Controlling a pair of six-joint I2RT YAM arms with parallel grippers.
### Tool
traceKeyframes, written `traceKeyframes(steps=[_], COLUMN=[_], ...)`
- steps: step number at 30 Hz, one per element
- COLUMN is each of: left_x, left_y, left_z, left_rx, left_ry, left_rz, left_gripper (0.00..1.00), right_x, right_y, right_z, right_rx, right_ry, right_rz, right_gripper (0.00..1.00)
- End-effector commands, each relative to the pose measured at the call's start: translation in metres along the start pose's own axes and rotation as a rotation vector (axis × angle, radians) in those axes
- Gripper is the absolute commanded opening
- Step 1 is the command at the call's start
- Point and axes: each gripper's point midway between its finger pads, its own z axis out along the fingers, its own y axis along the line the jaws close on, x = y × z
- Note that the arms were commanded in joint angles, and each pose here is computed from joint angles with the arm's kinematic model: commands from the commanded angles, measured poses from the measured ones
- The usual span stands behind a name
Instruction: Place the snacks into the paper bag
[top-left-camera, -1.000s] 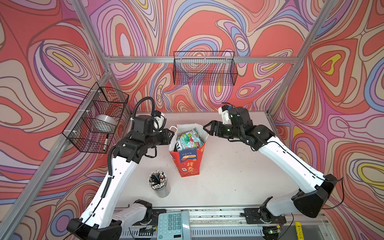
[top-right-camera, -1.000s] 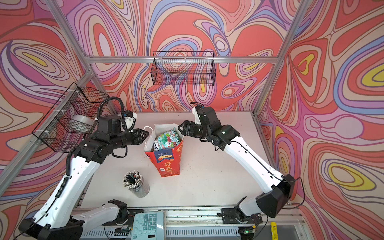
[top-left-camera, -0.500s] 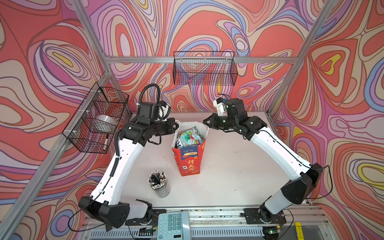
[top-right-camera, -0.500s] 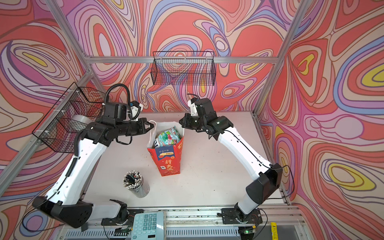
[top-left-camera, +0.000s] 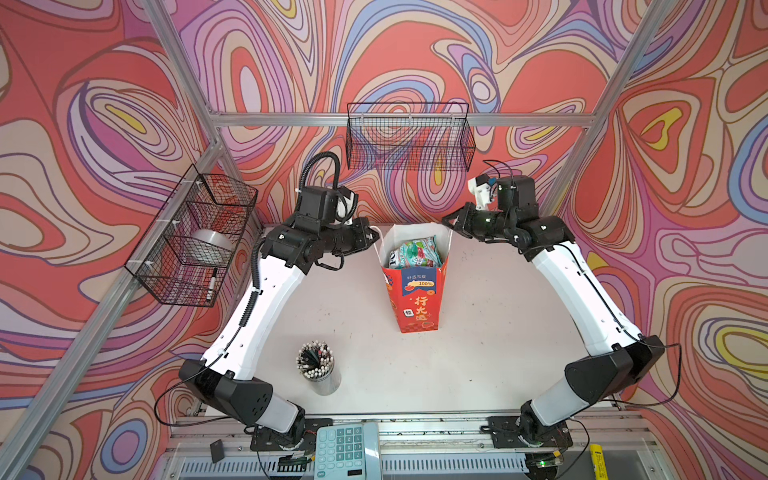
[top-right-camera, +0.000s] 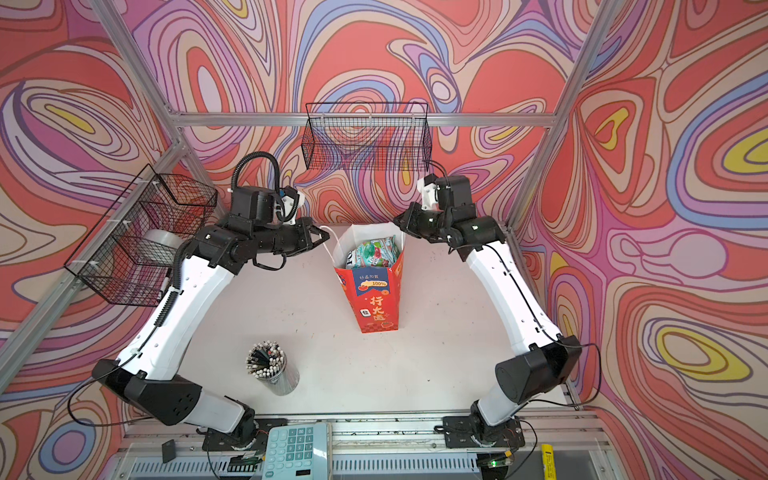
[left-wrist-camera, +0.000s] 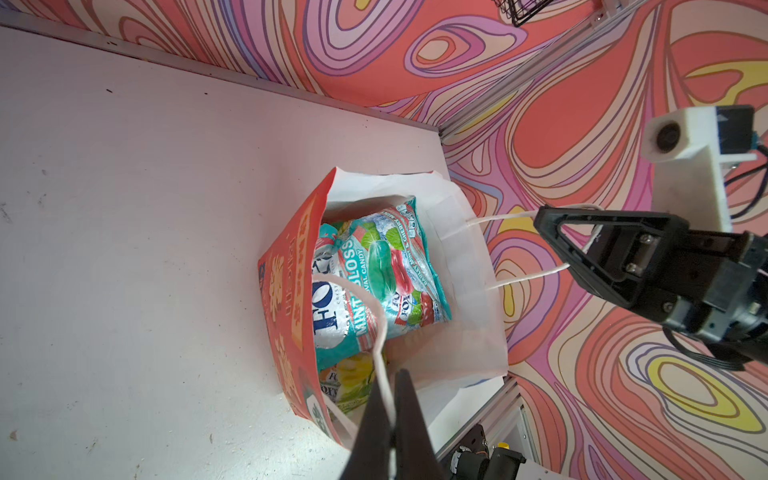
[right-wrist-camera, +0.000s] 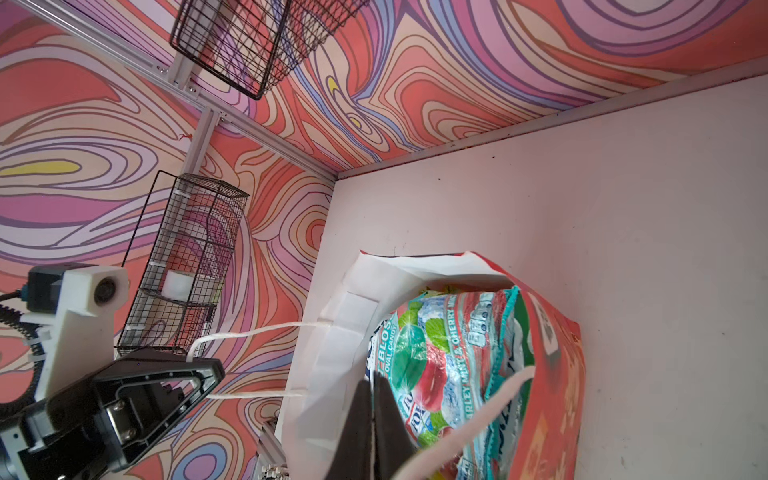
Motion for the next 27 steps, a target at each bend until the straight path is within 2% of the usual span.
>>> traceKeyframes(steps=[1,5,10,11,13,15,17,20,21,23,24,27], left_x=[-0.028,-0.011,0.003,0.005,0.009,0.009,0.009,0.013,0.016,0.025,0.03,0.047], left_y=[-0.032,-0.031,-0.022,-0.022,-0.022,-0.022,-0.023,-0.023,-0.02,-0.014,-0.011,-0.003], left_z=[-0.017,-0.006,-0.007,-0.007,-0.009,-0.014,-0.023,-0.039,-0.044,-0.054,-0.058,-0.073], left_rx=[0.105,0.113,0.122,0.128,0.139,0.136,0.131,0.115,0.098,0.068,0.064,0.058], left_ry=[-0.15,-0.084,-0.109,-0.105,-0.107,-0.122,-0.137,-0.158,-0.158,-0.147,-0.145,-0.164], left_rz=[0.048,0.044,0.038,0.038,0.041,0.046,0.057,0.082,0.087,0.106,0.113,0.123], left_gripper=[0.0,0.0,0.0,0.0,0.04,0.24,0.42,0.67,0.74,0.94,1.0,1.0], right_x=[-0.007,0.001,0.018,0.019,0.02,0.021,0.021,0.022,0.023,0.03,0.033,0.036], right_y=[0.035,0.028,0.015,0.013,0.01,0.009,0.01,0.007,0.006,0.004,0.004,0.003], right_z=[-0.013,-0.009,-0.002,-0.002,-0.006,-0.011,-0.019,-0.035,-0.039,-0.048,-0.052,-0.075], right_rx=[-0.142,-0.14,-0.135,-0.125,-0.11,-0.099,-0.089,-0.036,-0.023,-0.008,-0.006,0.033], right_ry=[-0.041,-0.025,0.018,0.016,0.003,-0.007,-0.026,-0.053,-0.057,-0.056,-0.056,-0.107], right_rz=[-0.067,-0.075,-0.054,-0.054,-0.058,-0.045,-0.027,0.004,0.015,0.038,0.04,0.008], right_gripper=[0.0,0.0,0.0,0.06,0.28,0.51,0.65,0.8,0.83,0.88,0.91,0.98])
